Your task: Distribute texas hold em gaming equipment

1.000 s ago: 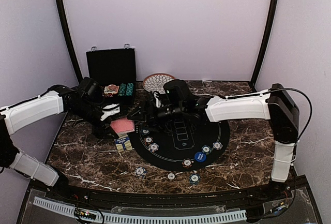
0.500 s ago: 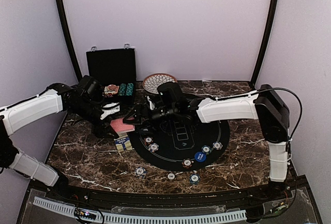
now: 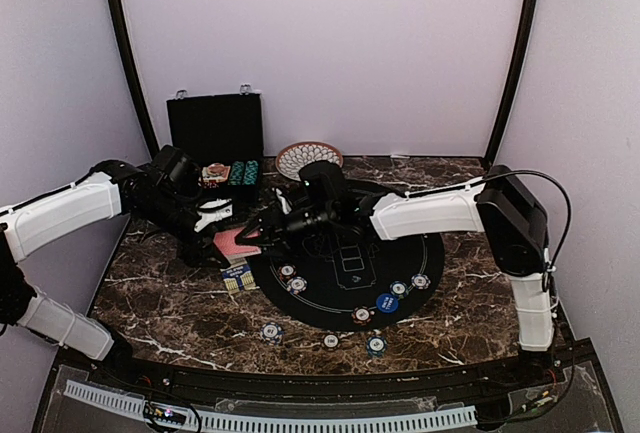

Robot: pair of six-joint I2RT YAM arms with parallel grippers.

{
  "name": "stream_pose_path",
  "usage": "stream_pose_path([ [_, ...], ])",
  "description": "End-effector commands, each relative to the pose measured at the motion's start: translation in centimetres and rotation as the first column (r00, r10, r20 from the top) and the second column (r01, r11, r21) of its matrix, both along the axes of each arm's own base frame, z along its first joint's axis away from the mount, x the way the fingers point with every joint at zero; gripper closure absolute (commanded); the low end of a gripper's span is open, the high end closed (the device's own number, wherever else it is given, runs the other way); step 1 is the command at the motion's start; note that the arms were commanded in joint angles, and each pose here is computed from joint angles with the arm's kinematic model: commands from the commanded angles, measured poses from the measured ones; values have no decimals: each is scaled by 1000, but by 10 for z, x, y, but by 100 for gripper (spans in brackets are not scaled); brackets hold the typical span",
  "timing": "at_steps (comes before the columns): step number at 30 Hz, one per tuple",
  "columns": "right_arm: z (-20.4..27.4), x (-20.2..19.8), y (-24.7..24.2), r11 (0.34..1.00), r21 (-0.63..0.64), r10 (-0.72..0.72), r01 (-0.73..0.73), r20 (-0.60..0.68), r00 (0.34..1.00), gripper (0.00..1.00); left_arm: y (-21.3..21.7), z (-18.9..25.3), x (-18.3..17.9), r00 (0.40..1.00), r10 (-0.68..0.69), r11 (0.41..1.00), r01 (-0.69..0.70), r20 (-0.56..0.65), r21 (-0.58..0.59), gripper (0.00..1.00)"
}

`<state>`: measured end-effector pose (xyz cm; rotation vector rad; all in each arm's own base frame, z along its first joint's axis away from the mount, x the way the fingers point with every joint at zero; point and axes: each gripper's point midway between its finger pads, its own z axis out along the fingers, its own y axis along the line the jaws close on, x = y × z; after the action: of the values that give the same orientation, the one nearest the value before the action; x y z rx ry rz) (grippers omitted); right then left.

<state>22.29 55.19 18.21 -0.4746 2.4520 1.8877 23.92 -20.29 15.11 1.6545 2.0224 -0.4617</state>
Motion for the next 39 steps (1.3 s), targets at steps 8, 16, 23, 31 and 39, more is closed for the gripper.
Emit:
stream_pose_path([
  [8, 2, -3, 7, 998, 61, 35, -34, -23, 999, 89, -5, 14, 2, 998, -49, 999, 49, 30, 12, 8],
  [16, -1, -3, 7, 997, 66, 32, -29, -32, 999, 91, -16, 8, 2, 995, -95, 995, 94, 24, 39, 1],
  [23, -1, -3, 8, 997, 78, 27, -24, -43, 999, 92, -22, -4, 7, 994, -109, 992, 108, 21, 70, 1],
  [31, -6, -5, 9, 997, 78, 33, -28, -61, 998, 92, -27, 1, 17, 993, -103, 993, 99, 63, 67, 4],
  [39, -8, -4, 10, 996, 79, 33, -28, -67, 997, 92, -28, 0, 16, 993, -106, 993, 103, 54, 65, 11],
])
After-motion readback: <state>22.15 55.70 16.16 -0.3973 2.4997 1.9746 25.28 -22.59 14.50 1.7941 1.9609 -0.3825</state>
